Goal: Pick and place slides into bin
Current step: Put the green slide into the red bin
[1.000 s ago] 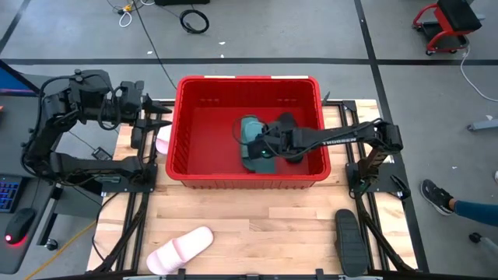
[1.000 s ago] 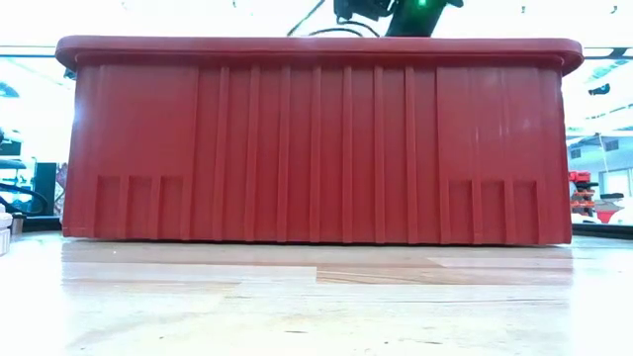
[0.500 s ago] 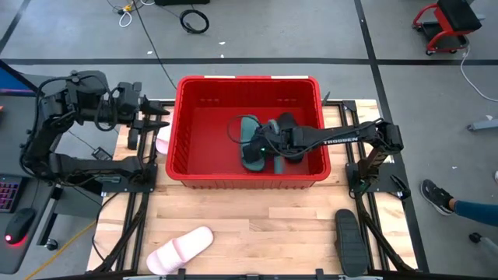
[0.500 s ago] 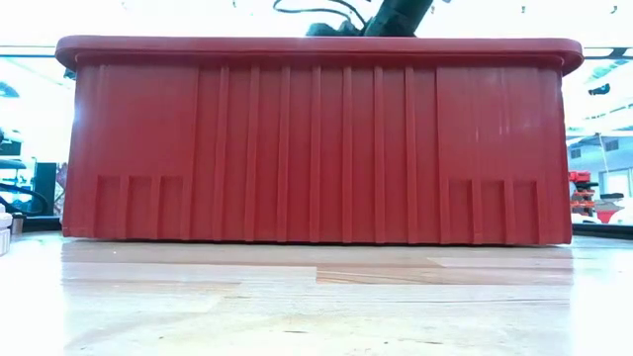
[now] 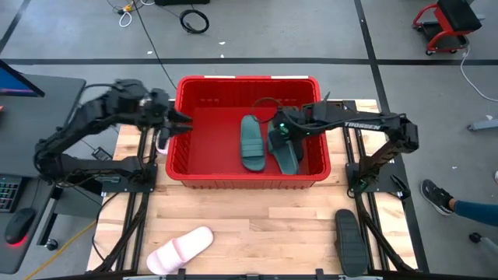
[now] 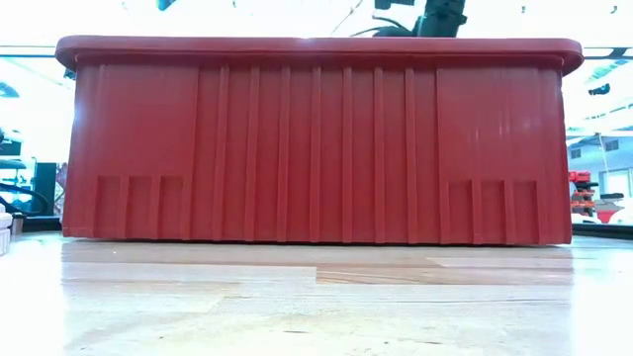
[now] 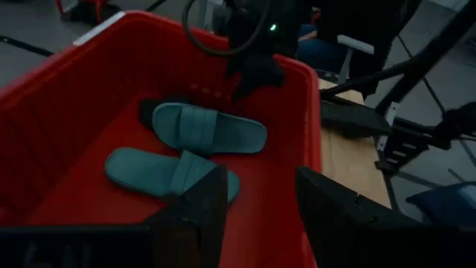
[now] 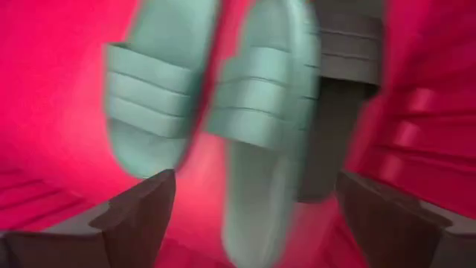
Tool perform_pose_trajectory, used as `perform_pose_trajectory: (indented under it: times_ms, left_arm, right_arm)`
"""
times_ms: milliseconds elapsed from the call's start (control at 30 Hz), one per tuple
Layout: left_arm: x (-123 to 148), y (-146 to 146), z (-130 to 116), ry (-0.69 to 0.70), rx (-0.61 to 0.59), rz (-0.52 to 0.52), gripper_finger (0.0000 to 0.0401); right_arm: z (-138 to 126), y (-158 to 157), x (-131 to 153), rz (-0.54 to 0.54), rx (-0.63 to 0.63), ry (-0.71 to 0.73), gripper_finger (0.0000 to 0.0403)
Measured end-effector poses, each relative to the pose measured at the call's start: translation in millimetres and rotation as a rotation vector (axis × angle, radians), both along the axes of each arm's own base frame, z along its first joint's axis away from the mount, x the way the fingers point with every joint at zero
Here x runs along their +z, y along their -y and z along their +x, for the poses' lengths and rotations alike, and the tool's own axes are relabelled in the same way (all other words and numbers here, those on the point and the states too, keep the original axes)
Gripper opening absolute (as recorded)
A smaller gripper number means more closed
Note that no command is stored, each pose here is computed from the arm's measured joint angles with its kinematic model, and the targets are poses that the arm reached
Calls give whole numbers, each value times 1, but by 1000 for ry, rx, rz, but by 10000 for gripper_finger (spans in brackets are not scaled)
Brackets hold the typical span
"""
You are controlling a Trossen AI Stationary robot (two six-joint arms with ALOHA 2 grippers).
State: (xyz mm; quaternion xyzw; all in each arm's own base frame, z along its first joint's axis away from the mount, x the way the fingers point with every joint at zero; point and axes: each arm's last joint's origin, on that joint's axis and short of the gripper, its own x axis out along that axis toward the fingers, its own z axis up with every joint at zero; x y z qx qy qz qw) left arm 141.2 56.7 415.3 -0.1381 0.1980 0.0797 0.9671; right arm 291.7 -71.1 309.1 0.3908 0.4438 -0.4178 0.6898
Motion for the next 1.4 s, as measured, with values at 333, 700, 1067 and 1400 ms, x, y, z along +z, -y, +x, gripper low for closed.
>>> perform_pose_trajectory:
  times_ms: [333,700,1067,1400]
  left_arm:
    - [-32,-20,42,92,46,-78,151]
    - [-24,-32,45,184,129,-55,136]
    - [-16,-46,38,226,185,32,130]
    - [-11,-54,25,241,218,79,124]
  right_arm:
    - [11,19,-28,83,68,-109,370]
    - [14,46,-66,215,156,-248,331]
    - [11,48,-104,307,149,-148,291]
    - [10,47,-119,297,133,-122,272]
